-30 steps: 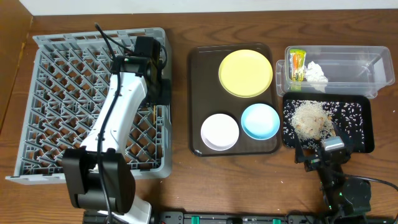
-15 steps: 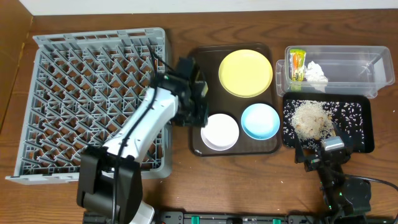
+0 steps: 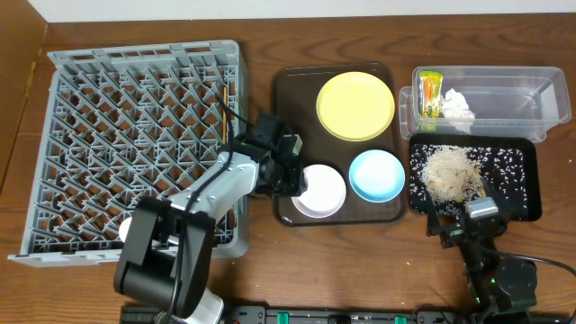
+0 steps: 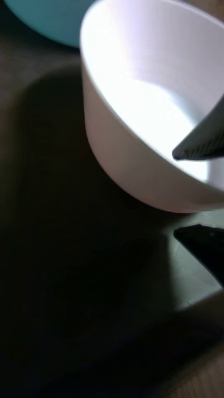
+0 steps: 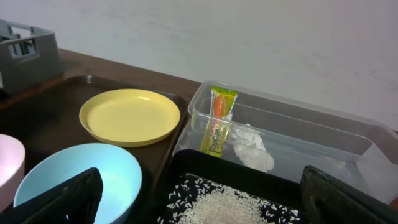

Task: Sort waste into correct bins and load items into the dishwasher
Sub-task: 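Grasp the white bowl rim with the left gripper and lift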

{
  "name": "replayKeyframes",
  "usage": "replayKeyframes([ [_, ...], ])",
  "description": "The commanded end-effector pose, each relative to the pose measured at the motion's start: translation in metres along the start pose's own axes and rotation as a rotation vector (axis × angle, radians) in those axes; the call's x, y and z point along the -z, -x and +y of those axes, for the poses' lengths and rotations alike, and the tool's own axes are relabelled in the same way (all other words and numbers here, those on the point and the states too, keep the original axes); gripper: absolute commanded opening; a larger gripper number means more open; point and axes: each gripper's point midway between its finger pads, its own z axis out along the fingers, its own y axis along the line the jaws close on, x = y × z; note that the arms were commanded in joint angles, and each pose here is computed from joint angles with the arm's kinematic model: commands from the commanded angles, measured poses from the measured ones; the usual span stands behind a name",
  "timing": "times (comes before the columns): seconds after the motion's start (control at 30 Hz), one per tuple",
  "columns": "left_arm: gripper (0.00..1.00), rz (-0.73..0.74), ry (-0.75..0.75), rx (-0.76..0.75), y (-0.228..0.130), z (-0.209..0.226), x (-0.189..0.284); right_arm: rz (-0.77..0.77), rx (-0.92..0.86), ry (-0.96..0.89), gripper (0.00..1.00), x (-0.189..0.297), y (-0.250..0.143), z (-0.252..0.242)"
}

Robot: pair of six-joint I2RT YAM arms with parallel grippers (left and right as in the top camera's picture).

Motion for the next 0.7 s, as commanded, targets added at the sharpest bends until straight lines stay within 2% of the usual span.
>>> replayKeyframes([
  [0.0,0.26,0.017,-0.021,0.054,-0.002,0.000,-0.009,0.006,-0.012,-0.016,0.99,0.000,-0.002,-0.003],
  [0.07,0.20,-0.001,-0.025,0.046,0.002,-0.001,-0.009,0.006,-0.012,-0.016,0.99,0.000,-0.002,-0.003],
  [0.13,0.08,-0.008,-0.023,0.043,0.004,-0.001,-0.009,0.006,-0.012,-0.016,0.99,0.000,-0.002,-0.003],
  [0.27,0.08,-0.012,-0.025,0.043,0.006,-0.003,-0.003,0.006,-0.012,-0.016,0.99,0.000,-0.002,-0.003],
  [0.43,0.08,-0.157,0.013,0.041,0.042,-0.011,0.059,0.006,-0.012,-0.016,0.99,0.000,-0.002,-0.003],
  [0.53,0.07,-0.301,0.151,0.064,0.061,0.007,0.114,0.006,-0.012,-0.016,0.99,0.000,-0.002,-0.003],
  [0.67,0.07,-0.561,0.550,0.173,0.068,0.071,0.214,0.006,-0.012,-0.016,0.99,0.000,-0.002,-0.003],
])
